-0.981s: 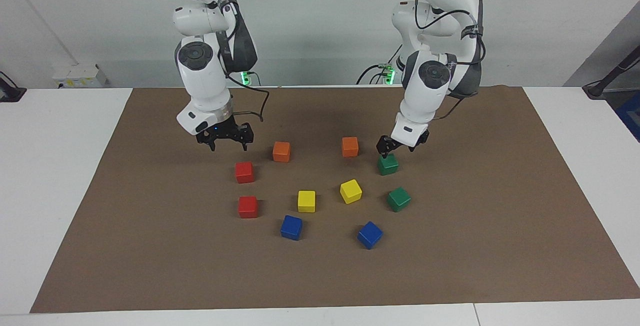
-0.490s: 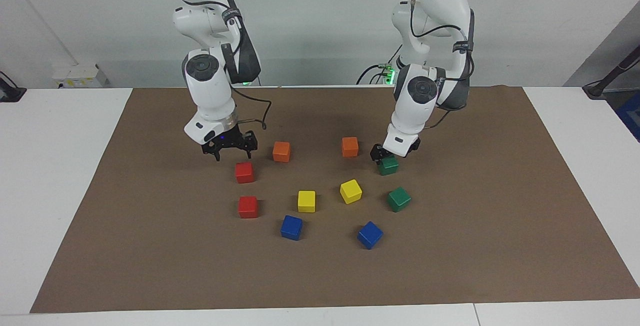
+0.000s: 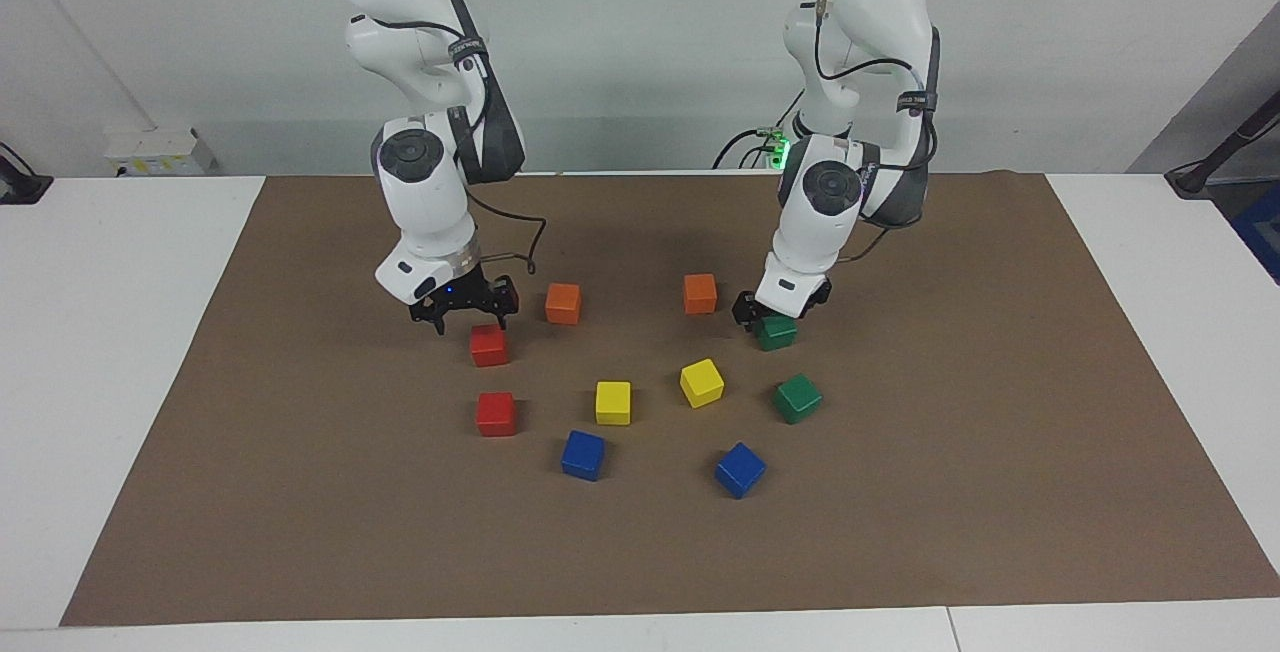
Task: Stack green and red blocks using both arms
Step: 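Grasp the green cube with the left gripper while the right gripper grasps red, then carry the green cube outward with the left gripper while the right gripper carries red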
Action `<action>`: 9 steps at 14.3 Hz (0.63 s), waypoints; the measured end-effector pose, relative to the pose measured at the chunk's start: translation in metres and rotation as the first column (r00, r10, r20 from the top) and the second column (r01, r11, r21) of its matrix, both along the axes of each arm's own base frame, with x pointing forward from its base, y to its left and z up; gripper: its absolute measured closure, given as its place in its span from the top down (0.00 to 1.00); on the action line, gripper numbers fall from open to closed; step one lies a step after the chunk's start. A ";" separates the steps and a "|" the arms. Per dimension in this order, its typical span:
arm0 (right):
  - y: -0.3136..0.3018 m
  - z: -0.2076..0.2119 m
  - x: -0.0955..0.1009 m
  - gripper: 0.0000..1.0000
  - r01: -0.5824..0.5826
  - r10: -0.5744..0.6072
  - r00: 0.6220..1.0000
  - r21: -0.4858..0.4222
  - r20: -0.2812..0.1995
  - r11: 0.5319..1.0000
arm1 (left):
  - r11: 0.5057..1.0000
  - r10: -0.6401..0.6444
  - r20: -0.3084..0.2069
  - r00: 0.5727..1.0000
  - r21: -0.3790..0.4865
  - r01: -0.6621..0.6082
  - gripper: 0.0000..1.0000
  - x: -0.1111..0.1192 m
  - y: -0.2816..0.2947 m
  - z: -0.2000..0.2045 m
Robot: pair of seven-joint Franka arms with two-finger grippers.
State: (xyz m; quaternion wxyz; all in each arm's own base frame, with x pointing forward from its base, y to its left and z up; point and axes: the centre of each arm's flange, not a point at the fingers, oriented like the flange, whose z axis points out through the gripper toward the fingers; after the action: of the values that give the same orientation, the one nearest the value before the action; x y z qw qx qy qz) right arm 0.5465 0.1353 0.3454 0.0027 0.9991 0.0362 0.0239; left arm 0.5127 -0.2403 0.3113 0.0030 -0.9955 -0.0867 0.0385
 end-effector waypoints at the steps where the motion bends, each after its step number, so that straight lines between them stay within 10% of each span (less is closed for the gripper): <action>1: 0.002 -0.003 0.000 1.00 -0.004 0.004 1.000 0.001 0.002 1.000 | 1.000 0.000 0.000 1.000 0.000 0.000 0.81 0.000 0.000 0.000; 3: 0.004 -0.011 -0.001 1.00 -0.007 0.007 1.000 -0.001 -0.007 1.000 | 1.000 0.002 0.000 1.000 0.000 -0.002 0.57 0.000 0.001 0.000; 9: 0.005 -0.025 0.002 1.00 -0.008 0.008 1.000 0.006 0.020 1.000 | 1.000 0.009 -0.040 0.999 0.010 -0.009 0.55 0.032 0.051 0.033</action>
State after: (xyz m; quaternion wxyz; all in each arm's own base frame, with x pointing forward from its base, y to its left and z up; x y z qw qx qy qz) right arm 0.5487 0.1401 0.3203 -0.0003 0.9986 0.0401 0.0338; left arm 0.5450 -0.1896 0.3441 0.0094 -0.9941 -0.0914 0.0581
